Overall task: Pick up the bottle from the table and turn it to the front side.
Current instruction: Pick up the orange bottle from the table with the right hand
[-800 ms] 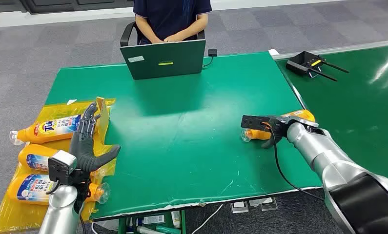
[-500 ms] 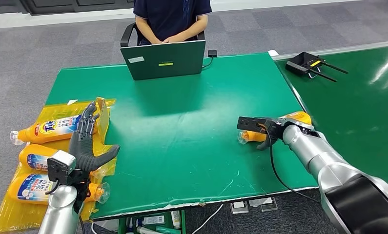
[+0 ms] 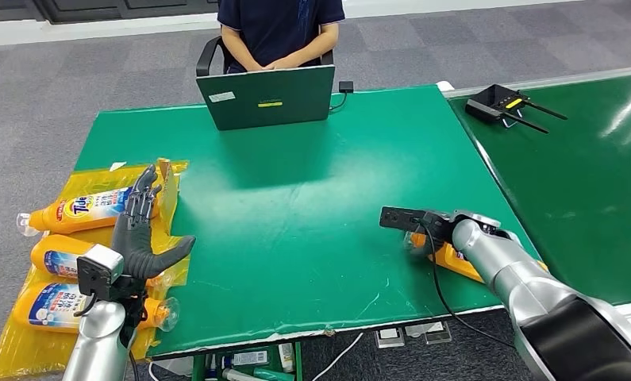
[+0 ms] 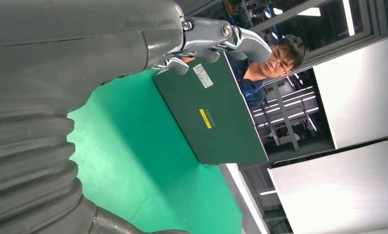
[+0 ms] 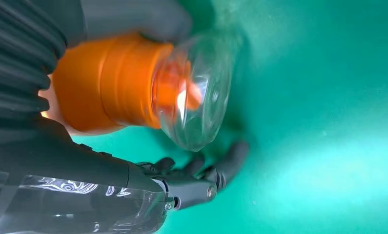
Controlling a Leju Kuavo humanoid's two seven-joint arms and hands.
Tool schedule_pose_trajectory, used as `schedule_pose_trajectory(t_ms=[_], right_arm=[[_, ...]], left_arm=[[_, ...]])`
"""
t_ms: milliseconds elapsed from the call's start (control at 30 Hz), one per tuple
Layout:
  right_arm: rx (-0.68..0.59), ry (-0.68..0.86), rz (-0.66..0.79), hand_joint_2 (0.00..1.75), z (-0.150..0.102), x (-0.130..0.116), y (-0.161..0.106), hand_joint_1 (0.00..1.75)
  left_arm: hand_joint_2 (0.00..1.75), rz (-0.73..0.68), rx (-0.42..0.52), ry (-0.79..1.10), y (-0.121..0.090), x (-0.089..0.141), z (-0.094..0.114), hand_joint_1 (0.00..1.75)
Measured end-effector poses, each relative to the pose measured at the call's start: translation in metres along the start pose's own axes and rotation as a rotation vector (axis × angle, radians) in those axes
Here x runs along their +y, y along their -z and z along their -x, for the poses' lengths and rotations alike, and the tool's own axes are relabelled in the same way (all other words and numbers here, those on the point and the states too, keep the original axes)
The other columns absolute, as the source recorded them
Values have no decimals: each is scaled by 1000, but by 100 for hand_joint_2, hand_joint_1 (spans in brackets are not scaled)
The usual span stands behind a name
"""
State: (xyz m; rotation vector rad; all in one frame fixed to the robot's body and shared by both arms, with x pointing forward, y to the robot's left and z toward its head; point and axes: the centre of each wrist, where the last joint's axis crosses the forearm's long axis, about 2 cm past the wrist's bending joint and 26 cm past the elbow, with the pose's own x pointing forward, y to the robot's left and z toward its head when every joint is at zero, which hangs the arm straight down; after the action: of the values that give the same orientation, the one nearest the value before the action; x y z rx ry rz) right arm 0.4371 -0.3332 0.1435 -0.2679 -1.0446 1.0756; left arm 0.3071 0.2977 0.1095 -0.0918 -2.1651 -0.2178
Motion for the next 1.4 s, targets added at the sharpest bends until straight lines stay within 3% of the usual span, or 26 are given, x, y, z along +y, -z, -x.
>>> schedule_pose_trajectory(t_ms=[1400], right_arm=[[-43,23,87,175,-1,-1,1,175]], left_arm=[[175,-6,7,-10,-2,0,2,0]])
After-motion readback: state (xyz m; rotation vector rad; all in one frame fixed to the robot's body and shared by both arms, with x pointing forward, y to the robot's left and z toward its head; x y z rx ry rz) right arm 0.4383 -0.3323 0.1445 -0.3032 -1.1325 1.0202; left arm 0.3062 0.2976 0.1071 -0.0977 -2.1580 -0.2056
